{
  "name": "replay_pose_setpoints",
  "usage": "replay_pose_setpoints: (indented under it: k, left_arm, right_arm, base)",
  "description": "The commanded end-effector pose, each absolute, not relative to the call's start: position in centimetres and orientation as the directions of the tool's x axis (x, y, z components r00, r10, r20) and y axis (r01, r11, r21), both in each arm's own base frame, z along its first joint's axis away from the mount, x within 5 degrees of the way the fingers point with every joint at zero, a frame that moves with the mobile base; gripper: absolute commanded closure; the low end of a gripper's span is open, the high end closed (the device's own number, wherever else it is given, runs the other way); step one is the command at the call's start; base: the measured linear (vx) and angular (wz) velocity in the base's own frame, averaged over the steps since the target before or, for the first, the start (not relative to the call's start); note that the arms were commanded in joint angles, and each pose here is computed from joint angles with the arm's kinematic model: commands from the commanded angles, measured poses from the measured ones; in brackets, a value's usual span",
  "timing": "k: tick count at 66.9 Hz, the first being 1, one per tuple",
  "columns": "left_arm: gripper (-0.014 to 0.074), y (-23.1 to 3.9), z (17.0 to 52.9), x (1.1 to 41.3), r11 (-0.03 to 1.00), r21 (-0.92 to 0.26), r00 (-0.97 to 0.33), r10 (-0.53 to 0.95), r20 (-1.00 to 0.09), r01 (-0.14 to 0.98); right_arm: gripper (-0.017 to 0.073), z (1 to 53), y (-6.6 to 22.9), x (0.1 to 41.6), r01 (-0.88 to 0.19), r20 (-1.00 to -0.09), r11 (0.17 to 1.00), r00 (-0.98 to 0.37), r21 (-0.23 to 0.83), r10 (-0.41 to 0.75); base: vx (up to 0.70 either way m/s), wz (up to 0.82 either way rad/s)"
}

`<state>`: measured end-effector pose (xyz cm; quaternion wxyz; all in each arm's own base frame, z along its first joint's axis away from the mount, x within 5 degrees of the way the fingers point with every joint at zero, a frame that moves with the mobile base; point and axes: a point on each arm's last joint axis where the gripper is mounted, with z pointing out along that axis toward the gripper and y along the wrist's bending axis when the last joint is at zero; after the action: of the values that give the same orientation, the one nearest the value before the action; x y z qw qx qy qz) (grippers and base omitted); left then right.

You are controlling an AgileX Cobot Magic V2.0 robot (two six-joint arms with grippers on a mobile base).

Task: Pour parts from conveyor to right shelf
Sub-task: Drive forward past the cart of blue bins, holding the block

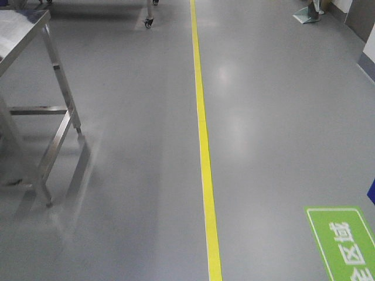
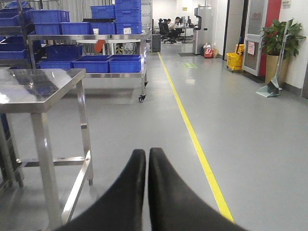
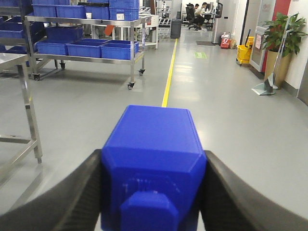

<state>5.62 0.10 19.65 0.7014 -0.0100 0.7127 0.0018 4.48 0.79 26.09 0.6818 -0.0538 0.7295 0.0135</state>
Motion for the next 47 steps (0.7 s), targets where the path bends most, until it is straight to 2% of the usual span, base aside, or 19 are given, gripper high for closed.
replay_pose_setpoints:
  k: [1, 47]
  left_arm:
    - [0.0600, 0.09, 21.22, 5.43, 1.000, -0.025, 0.088, -0.024, -0.996, -0.015]
    - [0.0600, 0.09, 21.22, 5.43, 1.000, -0.025, 0.088, -0.024, -0.996, -0.015]
  right_arm:
    - [0.0568, 27.65, 0.63, 4.42, -0.071, -0.998, 0.996, 0.027, -0.059, -0.057]
    - [0.0568, 27.65, 0.63, 4.42, -0.071, -0.998, 0.996, 0.027, -0.059, -0.057]
  base:
    - [0.69, -0.03]
    - [0.70, 0.02]
